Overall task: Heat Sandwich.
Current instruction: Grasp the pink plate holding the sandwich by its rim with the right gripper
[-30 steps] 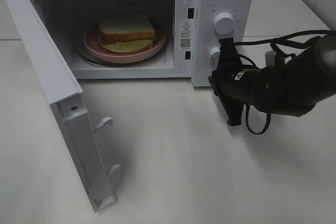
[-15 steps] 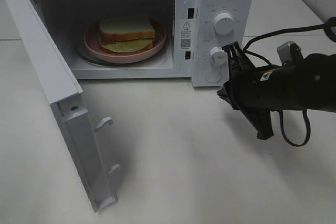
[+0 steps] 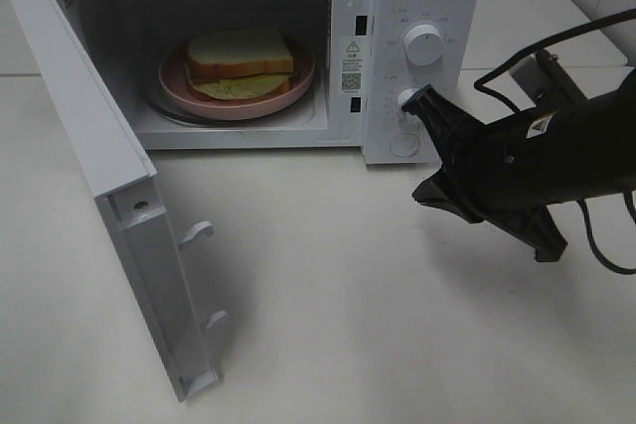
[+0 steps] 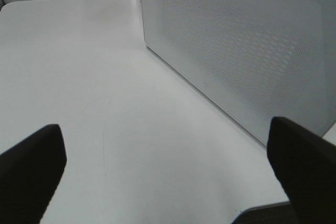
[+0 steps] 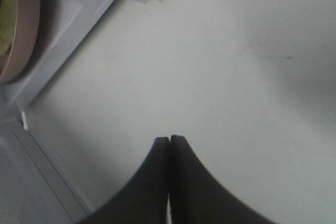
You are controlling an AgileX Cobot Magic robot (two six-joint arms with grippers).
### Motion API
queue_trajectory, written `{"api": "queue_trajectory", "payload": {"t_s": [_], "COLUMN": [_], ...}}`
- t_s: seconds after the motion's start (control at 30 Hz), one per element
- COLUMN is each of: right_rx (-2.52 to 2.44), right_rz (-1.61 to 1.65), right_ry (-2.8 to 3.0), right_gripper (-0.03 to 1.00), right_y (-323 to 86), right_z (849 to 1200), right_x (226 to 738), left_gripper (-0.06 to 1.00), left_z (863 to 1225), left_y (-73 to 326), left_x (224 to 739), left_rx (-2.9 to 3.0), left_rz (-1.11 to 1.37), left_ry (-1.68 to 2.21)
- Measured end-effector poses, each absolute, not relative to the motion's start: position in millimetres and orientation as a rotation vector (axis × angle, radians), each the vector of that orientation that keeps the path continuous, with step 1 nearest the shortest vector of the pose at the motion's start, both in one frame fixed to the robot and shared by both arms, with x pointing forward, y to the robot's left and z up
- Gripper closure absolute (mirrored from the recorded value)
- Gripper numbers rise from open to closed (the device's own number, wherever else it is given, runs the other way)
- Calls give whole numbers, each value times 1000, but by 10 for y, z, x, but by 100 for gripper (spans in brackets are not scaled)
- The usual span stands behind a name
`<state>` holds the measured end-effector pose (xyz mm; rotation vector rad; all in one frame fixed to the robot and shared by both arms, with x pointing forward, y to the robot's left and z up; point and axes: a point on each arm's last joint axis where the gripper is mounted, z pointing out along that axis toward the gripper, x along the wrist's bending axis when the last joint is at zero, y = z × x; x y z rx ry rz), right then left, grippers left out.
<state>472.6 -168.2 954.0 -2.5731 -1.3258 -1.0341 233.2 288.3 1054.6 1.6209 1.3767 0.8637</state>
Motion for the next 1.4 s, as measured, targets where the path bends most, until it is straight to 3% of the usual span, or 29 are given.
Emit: {"api": "queue_trajectory", "payload": {"t_s": [0.97, 1.4], "right_rx": [-1628, -490], "right_rz": [-370, -228], "right_ry": [-2630, -3143], "right_gripper": [94, 91], "right_y": [-1743, -1814], "right_z": [9837, 9895], "right_x": [4443, 4416], "left_gripper": [-4, -4], "left_z": [10546, 10546], "left_y": [2883, 2883], "left_x": [2332, 2332], "left_rx": [1621, 1621], "left_rz": [864, 864], "left_ry": [1377, 1377]}}
